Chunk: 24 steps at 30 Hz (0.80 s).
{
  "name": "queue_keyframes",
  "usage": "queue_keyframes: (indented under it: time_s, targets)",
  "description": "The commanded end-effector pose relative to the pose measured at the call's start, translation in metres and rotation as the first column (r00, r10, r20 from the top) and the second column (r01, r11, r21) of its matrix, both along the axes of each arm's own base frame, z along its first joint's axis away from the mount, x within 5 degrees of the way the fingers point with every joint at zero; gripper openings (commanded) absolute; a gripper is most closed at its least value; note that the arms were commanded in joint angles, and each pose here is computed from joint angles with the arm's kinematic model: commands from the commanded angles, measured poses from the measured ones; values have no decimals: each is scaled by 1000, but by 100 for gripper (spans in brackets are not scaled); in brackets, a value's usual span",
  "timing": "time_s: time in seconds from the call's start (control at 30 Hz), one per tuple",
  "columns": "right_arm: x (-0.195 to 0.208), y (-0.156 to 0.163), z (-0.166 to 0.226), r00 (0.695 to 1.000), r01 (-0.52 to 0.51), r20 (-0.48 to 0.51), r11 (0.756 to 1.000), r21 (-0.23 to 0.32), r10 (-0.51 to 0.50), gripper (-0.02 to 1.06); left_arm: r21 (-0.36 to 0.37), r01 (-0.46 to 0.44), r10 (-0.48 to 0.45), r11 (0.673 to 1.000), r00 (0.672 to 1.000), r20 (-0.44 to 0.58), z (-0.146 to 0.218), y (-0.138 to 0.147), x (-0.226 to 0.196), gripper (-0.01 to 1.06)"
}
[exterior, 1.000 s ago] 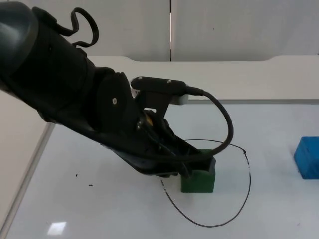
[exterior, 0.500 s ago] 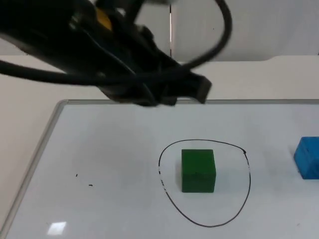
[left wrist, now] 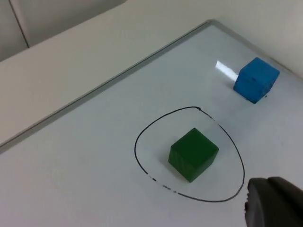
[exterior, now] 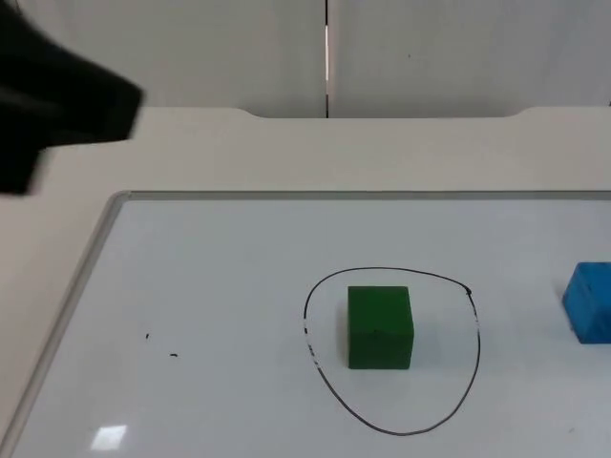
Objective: Push the two cubes into the marked area.
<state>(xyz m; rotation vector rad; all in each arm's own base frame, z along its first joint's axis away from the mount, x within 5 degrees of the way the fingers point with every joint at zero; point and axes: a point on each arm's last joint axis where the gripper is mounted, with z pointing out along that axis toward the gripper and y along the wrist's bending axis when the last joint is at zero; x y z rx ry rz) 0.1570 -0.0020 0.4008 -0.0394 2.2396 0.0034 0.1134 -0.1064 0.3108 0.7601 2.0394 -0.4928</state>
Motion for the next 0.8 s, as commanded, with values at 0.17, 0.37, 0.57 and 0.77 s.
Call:
queue_keyframes:
  time_s: [0.17, 0.37, 0.57, 0.77]
  targets:
    - [6, 0, -20, 1000, -14, -16, 1000, -17, 14, 103, -14, 43, -42, 999, 997, 69, 7, 45, -54, 0]
    - [10, 0, -46, 994, -12, -111, 1000, -6, 11, 100, 24, 77, -79, 997, 994, 79, 4, 68, -80, 0]
    - [27, 0, -81, 966, 20, -259, 1000, 23, -13, 64, -7, 102, -100, 995, 982, 158, 5, 83, -98, 0]
    - [54, -2, -107, 937, 24, -350, 999, 21, -15, 4, -41, 111, -99, 993, 967, 235, 5, 97, -114, 0]
